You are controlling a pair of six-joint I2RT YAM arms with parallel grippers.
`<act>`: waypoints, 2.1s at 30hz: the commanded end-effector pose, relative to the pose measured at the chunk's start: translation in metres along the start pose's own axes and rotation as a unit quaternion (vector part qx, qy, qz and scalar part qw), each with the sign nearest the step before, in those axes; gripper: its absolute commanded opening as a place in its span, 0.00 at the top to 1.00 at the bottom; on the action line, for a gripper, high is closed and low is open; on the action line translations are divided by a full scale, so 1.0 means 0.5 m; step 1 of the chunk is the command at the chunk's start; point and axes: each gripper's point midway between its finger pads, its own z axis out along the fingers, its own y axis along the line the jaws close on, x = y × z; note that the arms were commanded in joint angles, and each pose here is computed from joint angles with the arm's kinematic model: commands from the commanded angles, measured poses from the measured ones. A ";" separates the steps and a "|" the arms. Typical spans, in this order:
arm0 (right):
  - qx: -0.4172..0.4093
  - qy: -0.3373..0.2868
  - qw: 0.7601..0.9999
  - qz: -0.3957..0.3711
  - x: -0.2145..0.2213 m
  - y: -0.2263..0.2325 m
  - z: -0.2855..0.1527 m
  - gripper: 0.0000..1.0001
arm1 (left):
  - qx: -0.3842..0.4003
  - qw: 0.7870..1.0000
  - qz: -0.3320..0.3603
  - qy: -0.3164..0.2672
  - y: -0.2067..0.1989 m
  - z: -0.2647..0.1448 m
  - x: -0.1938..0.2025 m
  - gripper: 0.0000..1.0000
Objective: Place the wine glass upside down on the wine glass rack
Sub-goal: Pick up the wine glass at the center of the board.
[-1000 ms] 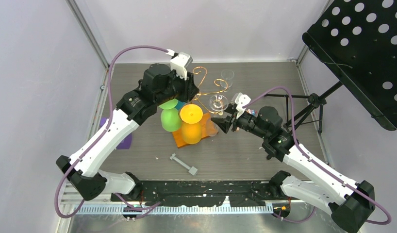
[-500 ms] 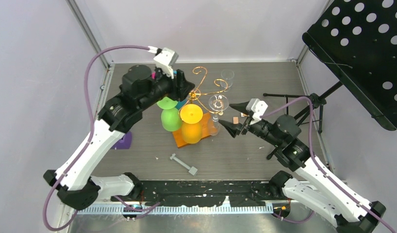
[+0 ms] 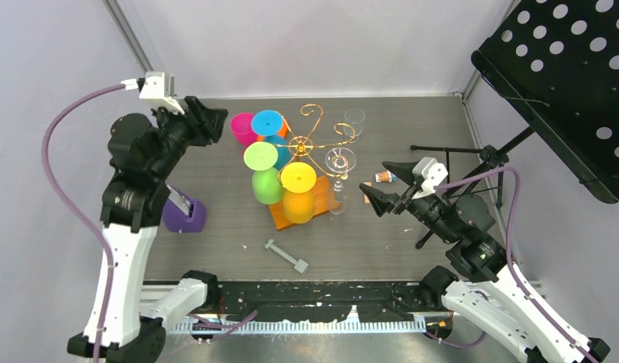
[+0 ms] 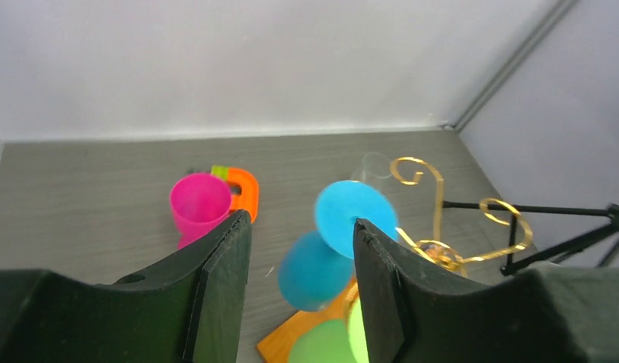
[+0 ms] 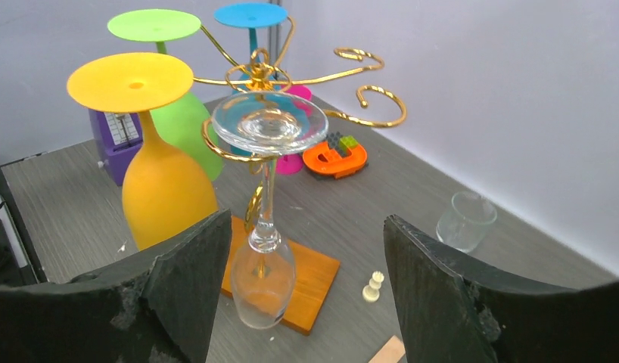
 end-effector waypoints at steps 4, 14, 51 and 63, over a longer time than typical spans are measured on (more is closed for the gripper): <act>0.057 0.034 0.995 0.068 -0.013 -0.031 -0.007 0.20 | -0.083 0.983 -0.101 0.131 0.143 0.135 0.166 0.45; 0.055 0.046 0.994 0.082 0.006 -0.022 -0.026 0.20 | -0.178 0.933 -0.149 0.276 0.274 0.278 0.355 0.40; 0.051 0.070 0.992 0.089 0.049 -0.011 -0.051 0.20 | -0.275 0.898 -0.126 0.321 0.397 0.365 0.474 0.94; 0.095 0.060 0.990 0.080 0.005 -0.047 -0.060 0.20 | -0.313 0.915 -0.045 0.251 0.372 0.212 0.333 1.00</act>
